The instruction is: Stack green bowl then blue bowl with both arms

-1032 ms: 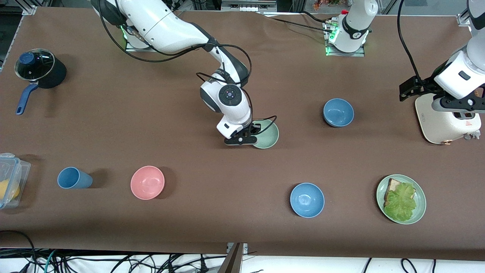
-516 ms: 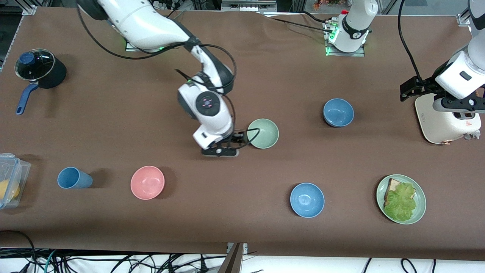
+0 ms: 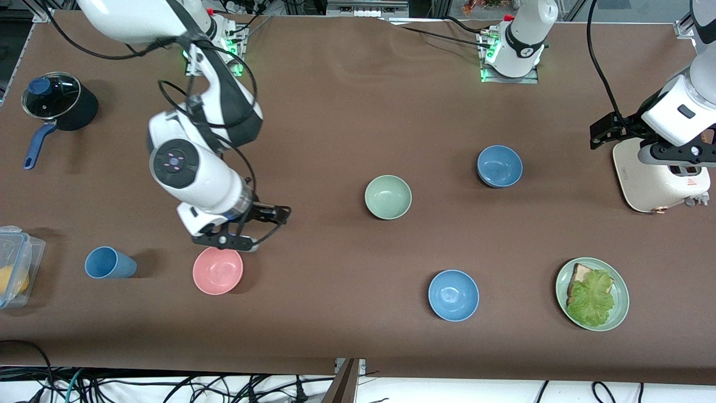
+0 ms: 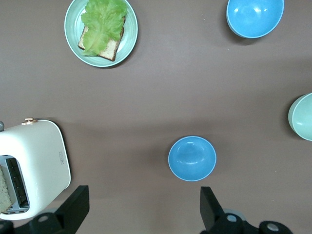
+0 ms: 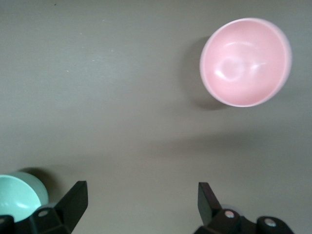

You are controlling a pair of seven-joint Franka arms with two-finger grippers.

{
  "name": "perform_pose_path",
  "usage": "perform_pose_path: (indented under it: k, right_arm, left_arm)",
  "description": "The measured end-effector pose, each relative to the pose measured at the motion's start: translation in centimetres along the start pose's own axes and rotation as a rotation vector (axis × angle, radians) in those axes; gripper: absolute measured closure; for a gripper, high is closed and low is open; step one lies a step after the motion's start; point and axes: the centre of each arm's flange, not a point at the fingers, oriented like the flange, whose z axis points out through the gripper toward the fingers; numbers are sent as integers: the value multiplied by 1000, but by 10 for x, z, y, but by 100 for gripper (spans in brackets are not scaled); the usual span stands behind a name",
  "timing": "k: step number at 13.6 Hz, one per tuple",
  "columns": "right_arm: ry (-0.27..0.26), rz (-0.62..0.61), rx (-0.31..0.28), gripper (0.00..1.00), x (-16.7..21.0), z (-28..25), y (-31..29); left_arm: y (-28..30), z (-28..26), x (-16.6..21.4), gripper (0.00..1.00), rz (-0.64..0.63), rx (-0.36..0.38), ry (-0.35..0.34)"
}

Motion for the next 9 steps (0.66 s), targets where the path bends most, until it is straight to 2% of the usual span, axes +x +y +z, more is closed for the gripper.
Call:
perform_pose_path:
  k: [3,5,7,9]
  right_arm:
    - [-41,-31,23,0,0,-53,60]
    - [-45,-34,21,0,-5,-84,109]
    - [-39,-30,-3,0,-30,-112,138]
    - [-31,-35,-24,0,-62,-140,162]
  left_arm:
    - [0,0,0,0,1,0,-1]
    - [0,4,2,0,0,0,-7]
    - [-2,14,7,0,-3,-1,-28]
    - [-4,42,16,0,-4,-4,-97]
